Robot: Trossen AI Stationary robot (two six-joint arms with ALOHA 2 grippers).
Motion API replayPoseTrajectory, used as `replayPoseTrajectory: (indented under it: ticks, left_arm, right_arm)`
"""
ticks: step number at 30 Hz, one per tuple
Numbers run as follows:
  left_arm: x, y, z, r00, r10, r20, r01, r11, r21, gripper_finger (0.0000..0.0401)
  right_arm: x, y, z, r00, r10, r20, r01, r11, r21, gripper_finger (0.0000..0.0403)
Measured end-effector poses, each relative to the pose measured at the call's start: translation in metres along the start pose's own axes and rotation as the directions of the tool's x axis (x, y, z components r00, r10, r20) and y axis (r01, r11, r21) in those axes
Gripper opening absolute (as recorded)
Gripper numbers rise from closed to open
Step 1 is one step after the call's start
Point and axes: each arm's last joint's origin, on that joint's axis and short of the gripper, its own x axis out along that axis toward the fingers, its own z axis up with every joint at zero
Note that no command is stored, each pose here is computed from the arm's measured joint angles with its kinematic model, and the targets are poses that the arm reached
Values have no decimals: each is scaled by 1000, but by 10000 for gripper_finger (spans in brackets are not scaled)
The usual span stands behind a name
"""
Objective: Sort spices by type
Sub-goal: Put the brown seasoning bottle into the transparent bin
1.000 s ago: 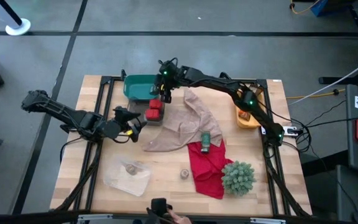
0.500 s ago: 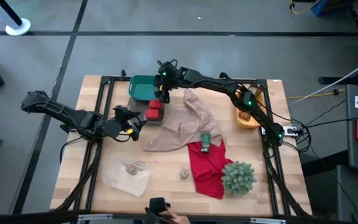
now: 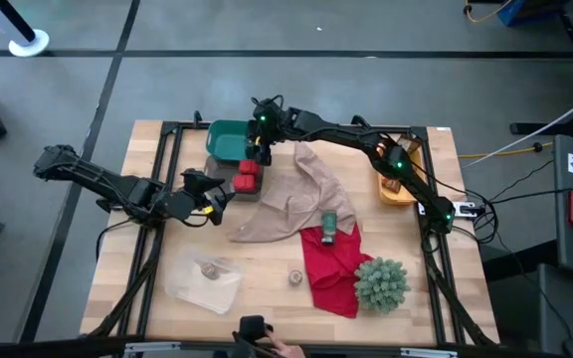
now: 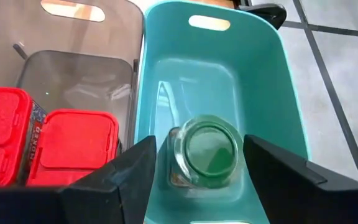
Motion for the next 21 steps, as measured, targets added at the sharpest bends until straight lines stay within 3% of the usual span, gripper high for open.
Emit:
replayPoseTrajectory:
  ticks: [4,9,16,21]
  left_arm:
    - [0,0,0,1000,0,0,0,1000,0,265]
    - [0,0,0,1000,1,-2,-1,1000,8,265]
    - [0,-1,-1,999,-34,-27,36,995,88,265]
    - [2,-5,-1,995,-83,-51,87,991,97,265]
  right_arm:
    - [-11,-3,7,998,-44,-36,44,999,0,243]
    - [-54,1,26,995,-67,-69,67,998,-8,243]
    - [-114,37,44,984,31,-178,-30,1000,6,244]
    - [-150,67,45,944,113,-309,-123,992,-13,243]
